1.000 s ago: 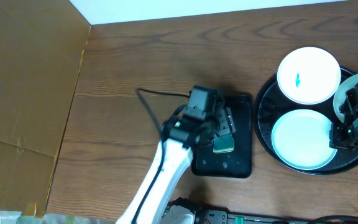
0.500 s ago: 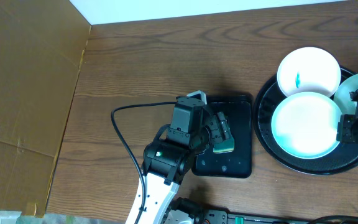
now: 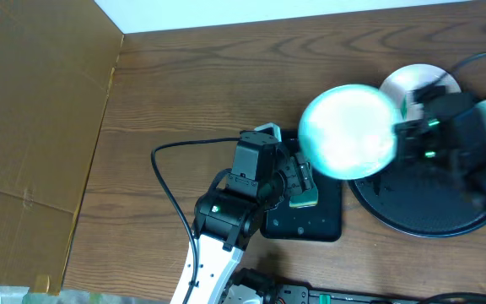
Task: Clean dirty plates on tray and stack at the side
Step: 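Grasp the right green plate with the right gripper and lift it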
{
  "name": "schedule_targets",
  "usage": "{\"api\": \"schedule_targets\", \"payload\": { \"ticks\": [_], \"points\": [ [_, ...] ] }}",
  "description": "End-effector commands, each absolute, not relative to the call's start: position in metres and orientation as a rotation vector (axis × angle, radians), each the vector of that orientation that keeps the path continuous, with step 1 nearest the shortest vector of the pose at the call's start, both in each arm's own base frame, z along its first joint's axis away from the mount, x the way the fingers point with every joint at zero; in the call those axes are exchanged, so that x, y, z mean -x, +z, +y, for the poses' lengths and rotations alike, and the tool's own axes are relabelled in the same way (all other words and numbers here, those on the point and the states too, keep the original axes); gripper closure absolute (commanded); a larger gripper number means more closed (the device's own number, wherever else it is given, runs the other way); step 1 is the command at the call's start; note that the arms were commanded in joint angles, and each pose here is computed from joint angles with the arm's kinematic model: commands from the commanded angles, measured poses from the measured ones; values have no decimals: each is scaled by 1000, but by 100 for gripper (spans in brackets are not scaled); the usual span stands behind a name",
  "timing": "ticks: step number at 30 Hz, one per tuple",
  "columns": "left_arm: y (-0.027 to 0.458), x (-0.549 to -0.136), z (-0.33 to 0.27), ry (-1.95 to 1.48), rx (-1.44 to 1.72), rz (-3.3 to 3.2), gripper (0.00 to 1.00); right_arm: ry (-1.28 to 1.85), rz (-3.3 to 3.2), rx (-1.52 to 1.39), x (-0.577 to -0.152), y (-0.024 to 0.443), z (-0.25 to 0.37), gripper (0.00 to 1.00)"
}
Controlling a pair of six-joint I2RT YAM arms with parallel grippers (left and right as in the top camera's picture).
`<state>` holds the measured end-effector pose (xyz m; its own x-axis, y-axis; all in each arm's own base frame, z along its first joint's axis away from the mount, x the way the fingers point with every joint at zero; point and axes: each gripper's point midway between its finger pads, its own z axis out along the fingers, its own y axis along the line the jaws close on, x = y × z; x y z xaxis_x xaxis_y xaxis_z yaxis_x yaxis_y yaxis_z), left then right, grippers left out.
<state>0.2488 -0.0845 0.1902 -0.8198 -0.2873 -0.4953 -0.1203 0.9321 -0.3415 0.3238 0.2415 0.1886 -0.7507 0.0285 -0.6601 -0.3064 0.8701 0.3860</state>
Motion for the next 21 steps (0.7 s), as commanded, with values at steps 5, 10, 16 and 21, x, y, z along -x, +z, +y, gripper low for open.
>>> {"api": "schedule_targets", "payload": {
  "ticks": [5, 10, 16, 21],
  "points": [
    [198, -251, -84, -405, 278, 2508, 21, 426, 2285, 328, -331, 150, 290, 99],
    [198, -251, -84, -405, 279, 2507, 21, 285, 2141, 447, -329, 166, 305, 99],
    [198, -251, -84, -405, 278, 2508, 21, 43, 1956, 518, -323, 205, 300, 99],
    [198, -251, -84, -405, 278, 2508, 20, -90, 1844, 586, -313, 233, 297, 99]
  ]
}}
